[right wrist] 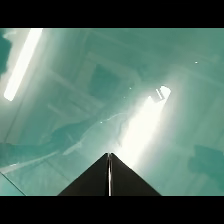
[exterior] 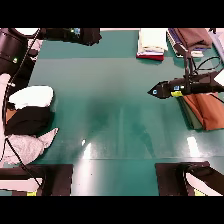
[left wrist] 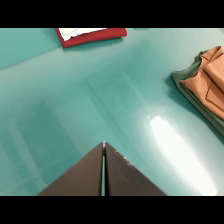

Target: Fold the shirts.

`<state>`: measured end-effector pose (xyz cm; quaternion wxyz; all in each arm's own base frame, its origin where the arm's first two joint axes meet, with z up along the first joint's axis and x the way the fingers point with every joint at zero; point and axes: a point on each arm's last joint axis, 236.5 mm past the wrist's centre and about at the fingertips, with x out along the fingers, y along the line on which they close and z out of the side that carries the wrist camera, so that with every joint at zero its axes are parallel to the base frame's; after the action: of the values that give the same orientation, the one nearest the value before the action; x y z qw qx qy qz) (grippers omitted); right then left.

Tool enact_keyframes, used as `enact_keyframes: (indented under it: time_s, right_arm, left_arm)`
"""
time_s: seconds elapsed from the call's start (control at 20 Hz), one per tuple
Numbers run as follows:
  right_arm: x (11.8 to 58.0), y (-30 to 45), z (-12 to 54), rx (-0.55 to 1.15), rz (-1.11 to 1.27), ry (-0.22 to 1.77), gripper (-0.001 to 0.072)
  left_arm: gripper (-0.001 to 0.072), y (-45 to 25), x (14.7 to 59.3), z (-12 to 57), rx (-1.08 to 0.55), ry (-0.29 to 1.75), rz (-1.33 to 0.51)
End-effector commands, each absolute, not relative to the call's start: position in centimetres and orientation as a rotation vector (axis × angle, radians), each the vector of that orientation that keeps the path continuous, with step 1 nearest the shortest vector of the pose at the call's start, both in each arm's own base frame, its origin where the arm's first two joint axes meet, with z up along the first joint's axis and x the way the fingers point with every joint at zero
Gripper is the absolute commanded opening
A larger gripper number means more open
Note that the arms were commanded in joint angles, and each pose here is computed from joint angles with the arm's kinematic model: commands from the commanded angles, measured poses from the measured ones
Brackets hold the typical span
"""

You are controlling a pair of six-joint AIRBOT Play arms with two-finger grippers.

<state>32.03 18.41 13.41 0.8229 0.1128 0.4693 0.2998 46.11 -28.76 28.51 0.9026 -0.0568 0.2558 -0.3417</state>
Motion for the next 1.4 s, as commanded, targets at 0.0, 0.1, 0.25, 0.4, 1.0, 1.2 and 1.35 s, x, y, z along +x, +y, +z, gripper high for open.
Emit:
enact_keyframes:
  time_s: [0.0,0.1,0.25,0.4,1.0,1.2,1.35]
  right_arm:
    - [32.5,18.6,13.7,0.244,0.634,0.975,0.0022]
    - [32.8,18.6,13.8,0.247,0.629,0.963,0.0022]
    - [32.9,18.5,13.8,0.247,0.628,0.961,0.0022]
    - [32.9,18.5,13.8,0.247,0.628,0.960,0.0022]
    - [32.6,18.6,13.7,0.244,0.633,0.974,0.0023]
    - [32.6,18.6,13.7,0.245,0.633,0.973,0.0023]
    - [32.6,18.6,13.7,0.244,0.633,0.974,0.0022]
  left_arm:
    - [0.0028,-28.7,46.3,28.8,-0.121,0.516,-0.704]
    - [0.0029,-28.7,46.3,28.8,-0.121,0.516,-0.704]
    - [0.0029,-28.7,46.3,28.8,-0.121,0.516,-0.704]
    - [0.0029,-28.7,46.3,28.8,-0.121,0.516,-0.704]
    - [0.0028,-11.9,43.8,26.7,0.056,0.755,-0.356]
    - [0.0029,0.2,41.8,25.1,0.074,0.867,-0.049]
    - [0.0538,5.3,40.4,18.2,-0.018,1.049,0.070]
